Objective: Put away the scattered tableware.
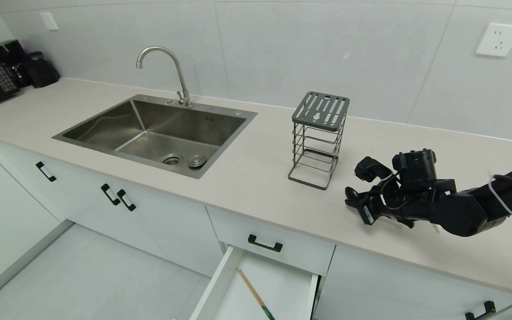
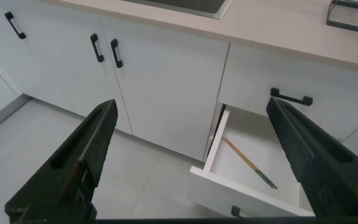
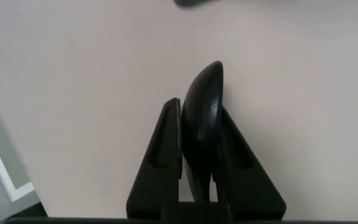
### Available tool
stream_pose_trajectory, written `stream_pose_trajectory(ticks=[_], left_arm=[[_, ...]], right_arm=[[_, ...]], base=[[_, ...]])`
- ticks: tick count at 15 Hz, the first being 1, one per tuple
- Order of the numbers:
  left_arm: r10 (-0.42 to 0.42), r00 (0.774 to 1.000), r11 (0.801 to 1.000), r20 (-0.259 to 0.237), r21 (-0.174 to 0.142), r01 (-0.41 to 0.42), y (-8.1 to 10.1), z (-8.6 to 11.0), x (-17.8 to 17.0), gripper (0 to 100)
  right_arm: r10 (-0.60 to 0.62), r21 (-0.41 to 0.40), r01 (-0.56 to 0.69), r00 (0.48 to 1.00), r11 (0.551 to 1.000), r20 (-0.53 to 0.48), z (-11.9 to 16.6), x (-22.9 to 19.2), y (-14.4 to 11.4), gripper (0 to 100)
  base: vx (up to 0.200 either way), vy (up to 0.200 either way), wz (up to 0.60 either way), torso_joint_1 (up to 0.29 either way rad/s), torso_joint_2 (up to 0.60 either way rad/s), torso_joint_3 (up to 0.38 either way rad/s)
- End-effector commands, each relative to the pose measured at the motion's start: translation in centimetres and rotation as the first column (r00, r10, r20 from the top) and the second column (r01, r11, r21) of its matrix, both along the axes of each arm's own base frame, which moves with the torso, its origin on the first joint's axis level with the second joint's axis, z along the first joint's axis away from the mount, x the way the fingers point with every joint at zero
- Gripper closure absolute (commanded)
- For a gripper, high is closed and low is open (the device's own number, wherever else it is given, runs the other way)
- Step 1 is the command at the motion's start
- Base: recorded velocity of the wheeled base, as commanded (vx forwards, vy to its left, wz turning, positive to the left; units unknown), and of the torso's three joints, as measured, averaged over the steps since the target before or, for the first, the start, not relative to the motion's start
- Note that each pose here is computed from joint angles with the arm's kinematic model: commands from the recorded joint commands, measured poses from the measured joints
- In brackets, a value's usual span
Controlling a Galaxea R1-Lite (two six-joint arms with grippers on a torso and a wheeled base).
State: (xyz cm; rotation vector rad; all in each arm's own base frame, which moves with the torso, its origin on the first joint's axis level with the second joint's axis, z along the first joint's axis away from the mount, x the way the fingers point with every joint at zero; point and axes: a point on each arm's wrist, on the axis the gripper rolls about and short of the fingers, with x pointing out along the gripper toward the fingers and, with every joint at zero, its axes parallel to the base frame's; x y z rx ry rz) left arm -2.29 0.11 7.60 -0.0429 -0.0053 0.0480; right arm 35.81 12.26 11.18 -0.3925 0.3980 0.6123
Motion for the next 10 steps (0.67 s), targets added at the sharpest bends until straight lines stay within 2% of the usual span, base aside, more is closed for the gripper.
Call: stream_pose_trajectory(ticks=[1,4,6,10], left_arm=[[0.001,1.000,1.000,0.000,0.000,-0.001,0.0,0.0,0.0,0],[0.001,1.000,1.000,0.000,0.000,-0.001,0.0,0.0,0.0,0],[0.001,1.000,1.000,0.000,0.000,-0.001,0.0,0.0,0.0,0],[-0.001,1.000,1.000,0.000,0.000,0.001,0.0,0.0,0.0,0]], right_arm=[[0.088,0.029,-0.090,0.994,0.996,0.063,2.0,-1.4,2.0,100],[0.183,0.051,-0.190,0.976,0.980,0.118,4.1,-3.6,4.9,100],[0.282,0.060,-0.293,0.949,0.954,0.140,5.1,-6.4,7.8,100],[0.407,0.087,-0.427,0.895,0.900,0.182,5.9,-10.0,11.7,100]], base=[[0.000,0.000,0.00,0.000,0.00,0.000],[0.000,0.000,0.00,0.000,0.00,0.000],[0.000,0.000,0.00,0.000,0.00,0.000],[0.000,0.000,0.00,0.000,0.00,0.000]])
